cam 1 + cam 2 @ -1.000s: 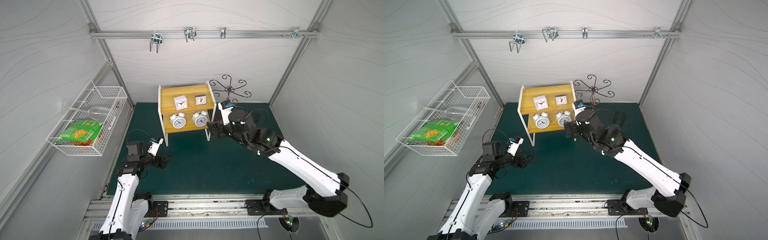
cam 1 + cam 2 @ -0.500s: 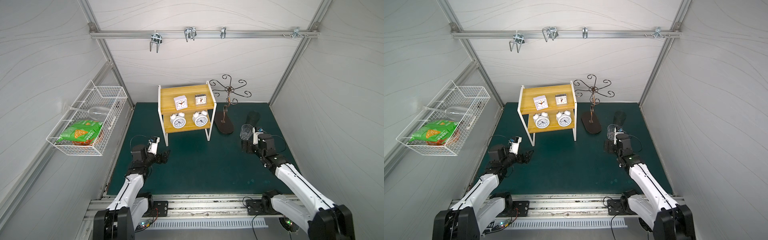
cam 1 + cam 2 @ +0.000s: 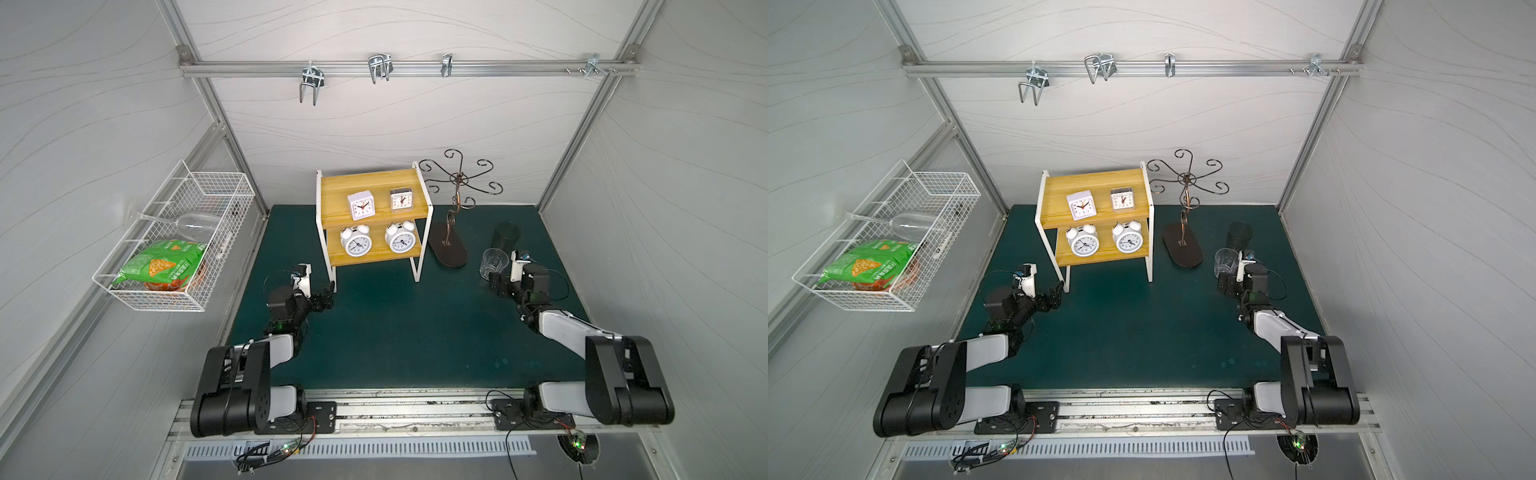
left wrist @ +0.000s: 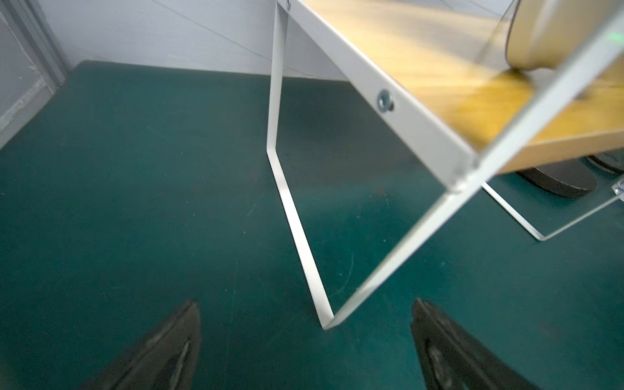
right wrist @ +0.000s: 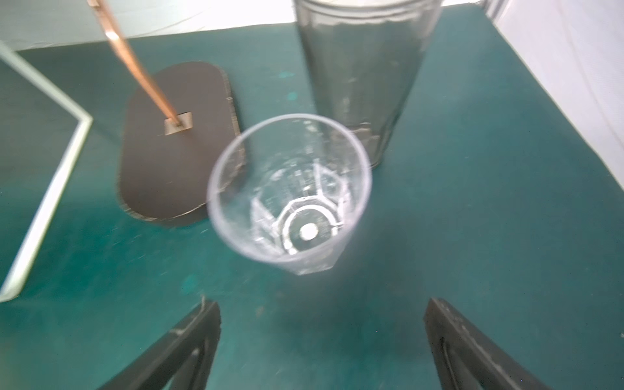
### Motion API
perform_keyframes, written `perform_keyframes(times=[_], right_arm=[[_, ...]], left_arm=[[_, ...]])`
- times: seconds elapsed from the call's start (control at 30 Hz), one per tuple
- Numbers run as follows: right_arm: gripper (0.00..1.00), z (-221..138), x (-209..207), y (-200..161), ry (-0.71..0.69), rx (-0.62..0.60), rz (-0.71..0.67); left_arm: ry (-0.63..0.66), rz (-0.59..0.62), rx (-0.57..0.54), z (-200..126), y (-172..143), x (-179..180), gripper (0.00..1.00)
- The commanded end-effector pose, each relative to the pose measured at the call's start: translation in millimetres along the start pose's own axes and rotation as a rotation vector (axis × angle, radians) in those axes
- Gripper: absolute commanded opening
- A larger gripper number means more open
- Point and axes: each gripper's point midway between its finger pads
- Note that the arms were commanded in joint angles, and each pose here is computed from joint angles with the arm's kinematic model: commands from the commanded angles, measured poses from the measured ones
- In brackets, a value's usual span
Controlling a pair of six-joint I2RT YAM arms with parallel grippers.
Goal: Place the alarm clocks on the shelf by style
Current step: Reset both arms
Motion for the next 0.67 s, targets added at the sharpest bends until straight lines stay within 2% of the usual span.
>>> perform_keyframes(times=[0.0,0.27,0.43,0.53,0.63], right_arm=[[0.99,7.0,4.5,24.9,0.056,-0.12,-0.012],[0.99,22.7,18.5,7.9,0.117,-0.153,-0.05],[0.99,25.5,12.2,7.8,-0.004,-0.122,-0.076],[0.99,26.2,12.7,6.8,-0.005,-0.12,-0.077],[0.99,25.5,12.1,7.7,-0.008,-0.125,-0.078]], left_arm=[[0.036,0.023,-0.149,1.9,24.4,7.3,1.0],[0.079,0.024,-0.184,4.6,17.3,14.1,1.0],[0.2,-0.029,-0.129,15.7,20.6,34.3,1.0],[0.283,-0.071,-0.1,19.9,20.4,49.9,1.0],[0.281,-0.07,-0.096,20.4,20.2,49.5,1.0]])
Point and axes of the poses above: each gripper's point midway between its finger pads, its own z axis out along the fingers, its own x axis along the line the jaws close on, y = z × x, and after that the axes turned 6 degrees about -z, right-handed
